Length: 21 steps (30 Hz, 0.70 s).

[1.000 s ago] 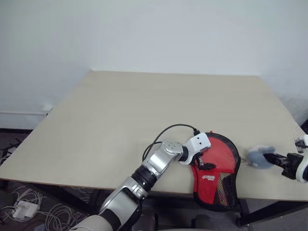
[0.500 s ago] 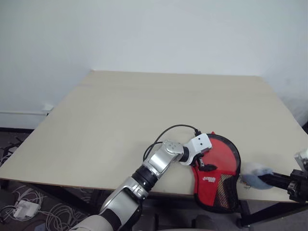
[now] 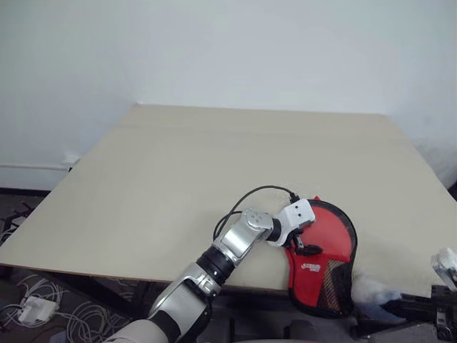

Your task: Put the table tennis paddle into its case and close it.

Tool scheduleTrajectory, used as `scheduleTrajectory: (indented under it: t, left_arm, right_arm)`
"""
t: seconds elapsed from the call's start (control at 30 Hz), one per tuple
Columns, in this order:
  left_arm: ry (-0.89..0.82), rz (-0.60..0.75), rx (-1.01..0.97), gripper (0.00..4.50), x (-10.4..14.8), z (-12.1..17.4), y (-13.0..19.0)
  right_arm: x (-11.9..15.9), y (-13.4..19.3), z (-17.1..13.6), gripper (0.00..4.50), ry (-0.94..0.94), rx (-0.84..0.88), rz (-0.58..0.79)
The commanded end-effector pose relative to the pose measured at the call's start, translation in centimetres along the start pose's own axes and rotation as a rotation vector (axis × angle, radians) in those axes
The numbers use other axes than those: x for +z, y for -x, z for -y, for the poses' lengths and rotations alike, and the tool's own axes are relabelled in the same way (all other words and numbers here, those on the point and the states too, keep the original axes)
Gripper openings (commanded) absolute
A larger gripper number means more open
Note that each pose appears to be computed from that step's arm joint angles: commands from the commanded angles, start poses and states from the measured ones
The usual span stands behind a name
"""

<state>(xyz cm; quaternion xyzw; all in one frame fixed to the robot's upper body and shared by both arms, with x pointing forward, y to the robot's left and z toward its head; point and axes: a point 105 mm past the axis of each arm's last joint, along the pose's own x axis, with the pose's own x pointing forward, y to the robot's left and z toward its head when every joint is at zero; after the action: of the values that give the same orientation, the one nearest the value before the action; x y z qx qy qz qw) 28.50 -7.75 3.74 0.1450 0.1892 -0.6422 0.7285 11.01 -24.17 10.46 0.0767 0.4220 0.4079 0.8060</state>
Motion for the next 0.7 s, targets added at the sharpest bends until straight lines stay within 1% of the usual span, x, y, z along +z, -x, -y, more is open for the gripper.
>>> scheduleTrajectory:
  t: [0.03, 0.2, 0.27, 0.4, 0.57, 0.7]
  left_arm:
    - [0.088, -0.176, -0.029, 4.07, -5.2, 1.0, -0.4]
    - [0.092, -0.174, -0.031, 4.07, -5.1, 1.0, -0.5]
    - [0.094, -0.174, -0.032, 4.07, -5.0, 1.0, -0.5]
    - [0.093, -0.176, -0.028, 4.07, -5.0, 0.9, -0.5]
    - [0.092, -0.18, -0.026, 4.07, -5.0, 0.7, -0.4]
    - [0.095, -0.18, -0.021, 4.07, -5.0, 0.6, -0.4]
  right_arm:
    - [-0.3, 0.0, -2.4, 0.02, 0.014, 0.108, -0.034]
    - [-2.4, -0.9, -4.3, 0.02, -0.013, 0.2, -0.111]
    - [-2.2, -1.5, -4.7, 0.02, -0.001, 0.228, -0.099]
    - [0.3, -2.1, -6.1, 0.02, 0.075, 0.295, -0.03]
    - [2.9, -2.2, -7.3, 0.02, 0.14, 0.36, 0.024]
    - [7.0, -2.9, -7.7, 0.02, 0.202, 0.422, 0.109]
